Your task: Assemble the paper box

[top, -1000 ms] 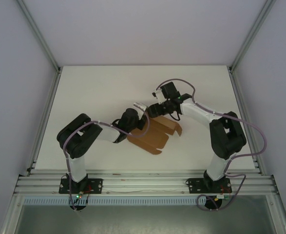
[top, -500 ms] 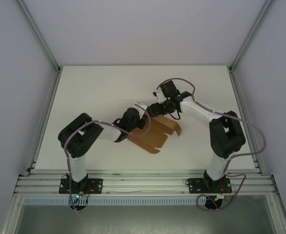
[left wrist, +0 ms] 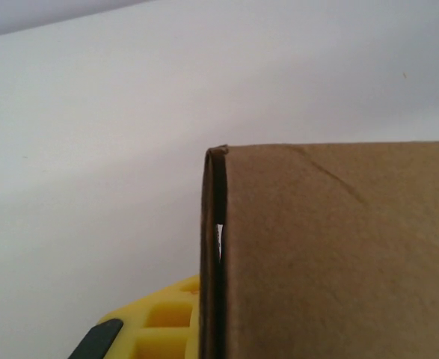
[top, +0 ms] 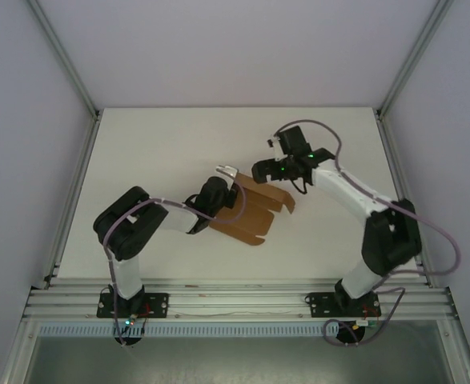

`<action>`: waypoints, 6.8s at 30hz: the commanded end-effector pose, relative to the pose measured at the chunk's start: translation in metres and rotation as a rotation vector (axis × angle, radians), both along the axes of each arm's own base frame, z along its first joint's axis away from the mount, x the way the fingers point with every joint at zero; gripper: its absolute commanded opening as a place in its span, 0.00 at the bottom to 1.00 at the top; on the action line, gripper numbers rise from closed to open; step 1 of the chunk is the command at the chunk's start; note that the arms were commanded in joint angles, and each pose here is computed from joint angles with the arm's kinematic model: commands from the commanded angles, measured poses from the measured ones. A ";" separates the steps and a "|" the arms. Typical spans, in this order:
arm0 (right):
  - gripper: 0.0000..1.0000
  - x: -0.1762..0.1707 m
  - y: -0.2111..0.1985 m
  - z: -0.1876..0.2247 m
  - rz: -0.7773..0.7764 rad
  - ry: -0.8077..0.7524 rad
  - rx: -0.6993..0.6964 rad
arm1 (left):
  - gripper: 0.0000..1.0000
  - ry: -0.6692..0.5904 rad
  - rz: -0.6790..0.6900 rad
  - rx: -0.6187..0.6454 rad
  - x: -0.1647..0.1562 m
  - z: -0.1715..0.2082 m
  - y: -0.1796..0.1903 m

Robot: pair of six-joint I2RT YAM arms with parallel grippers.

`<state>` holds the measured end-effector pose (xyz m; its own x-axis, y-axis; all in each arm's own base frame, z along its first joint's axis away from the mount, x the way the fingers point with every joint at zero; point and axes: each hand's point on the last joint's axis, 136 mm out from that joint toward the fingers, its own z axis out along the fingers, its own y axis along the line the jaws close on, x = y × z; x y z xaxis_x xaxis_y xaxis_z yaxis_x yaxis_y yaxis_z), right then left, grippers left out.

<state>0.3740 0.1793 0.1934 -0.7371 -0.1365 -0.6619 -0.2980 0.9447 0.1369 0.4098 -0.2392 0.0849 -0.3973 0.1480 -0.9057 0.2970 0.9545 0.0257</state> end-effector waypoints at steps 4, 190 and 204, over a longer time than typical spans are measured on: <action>1.00 -0.018 -0.038 0.015 -0.087 -0.115 -0.076 | 0.00 0.030 0.121 -0.046 -0.002 0.021 0.015; 0.00 0.049 -0.065 0.011 -0.659 -0.541 -0.591 | 0.00 0.388 0.408 -0.355 -0.006 0.046 0.012; 0.18 0.057 -0.030 0.001 -0.425 -0.479 -0.472 | 0.00 0.398 0.367 -0.341 -0.001 0.046 0.003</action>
